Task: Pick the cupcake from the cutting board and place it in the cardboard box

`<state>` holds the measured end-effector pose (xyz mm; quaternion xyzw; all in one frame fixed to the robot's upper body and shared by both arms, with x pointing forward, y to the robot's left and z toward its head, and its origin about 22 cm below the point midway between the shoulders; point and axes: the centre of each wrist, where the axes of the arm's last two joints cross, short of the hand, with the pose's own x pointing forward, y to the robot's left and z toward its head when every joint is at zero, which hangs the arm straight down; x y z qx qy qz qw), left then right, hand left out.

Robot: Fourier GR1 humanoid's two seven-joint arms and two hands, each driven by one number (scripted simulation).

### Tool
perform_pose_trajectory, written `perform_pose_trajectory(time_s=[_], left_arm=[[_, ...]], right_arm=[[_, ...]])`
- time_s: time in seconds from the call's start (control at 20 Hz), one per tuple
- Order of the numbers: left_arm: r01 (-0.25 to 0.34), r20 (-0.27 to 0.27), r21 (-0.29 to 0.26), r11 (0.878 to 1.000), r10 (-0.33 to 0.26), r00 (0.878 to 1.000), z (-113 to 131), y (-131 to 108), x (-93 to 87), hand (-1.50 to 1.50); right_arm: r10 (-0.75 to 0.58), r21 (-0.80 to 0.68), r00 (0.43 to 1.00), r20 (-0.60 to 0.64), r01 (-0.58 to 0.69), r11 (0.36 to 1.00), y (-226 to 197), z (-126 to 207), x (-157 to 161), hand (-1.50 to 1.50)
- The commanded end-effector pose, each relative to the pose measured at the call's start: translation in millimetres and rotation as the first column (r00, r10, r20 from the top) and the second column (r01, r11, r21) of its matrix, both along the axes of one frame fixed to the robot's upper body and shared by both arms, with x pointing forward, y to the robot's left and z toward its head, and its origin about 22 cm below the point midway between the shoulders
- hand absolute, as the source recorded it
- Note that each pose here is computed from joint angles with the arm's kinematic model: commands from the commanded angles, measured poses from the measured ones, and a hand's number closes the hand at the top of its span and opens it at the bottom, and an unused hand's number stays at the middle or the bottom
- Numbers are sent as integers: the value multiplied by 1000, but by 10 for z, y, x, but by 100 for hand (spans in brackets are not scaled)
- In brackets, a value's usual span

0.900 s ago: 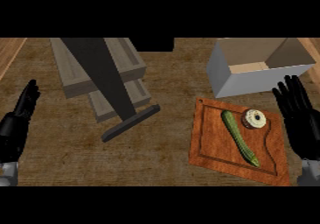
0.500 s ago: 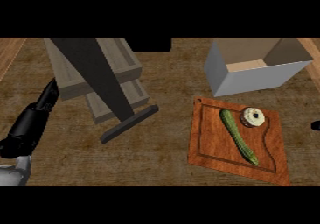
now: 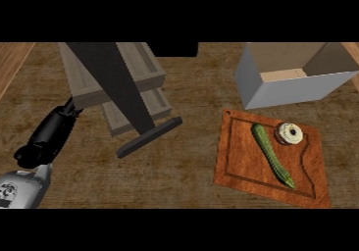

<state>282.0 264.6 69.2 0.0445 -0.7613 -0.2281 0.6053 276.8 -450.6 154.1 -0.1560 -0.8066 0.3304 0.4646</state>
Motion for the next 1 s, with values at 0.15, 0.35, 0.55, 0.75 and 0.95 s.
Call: perform_pose_trajectory(time_s=[0.15, 0.35, 0.55, 0.75, 0.95], left_arm=[[1, -7, 5, 1000, -1, 1000, 36, -4, 80, 0], [5, 2, 2, 1000, -5, 1000, -40, -33, 54, 0], [-1, 0, -2, 1000, 1, 1000, -77, 62, 94, 0], [15, -9, -3, 1000, -15, 1000, -50, 179, 26, 0], [-6, -11, 6, 1000, 6, 1000, -9, 169, 106, 0]], right_arm=[[99, -357, 993, -65, -116, 927, 21, -55, 11, -150], [83, -560, 983, -163, -161, 812, 296, 285, 136, -150], [92, -635, 968, -233, -223, 740, 658, 184, 152, -150], [14, -737, 975, -221, -176, 653, 1010, 333, 143, -150], [-33, -771, 967, -253, -181, 610, 1371, 238, 56, -150]])
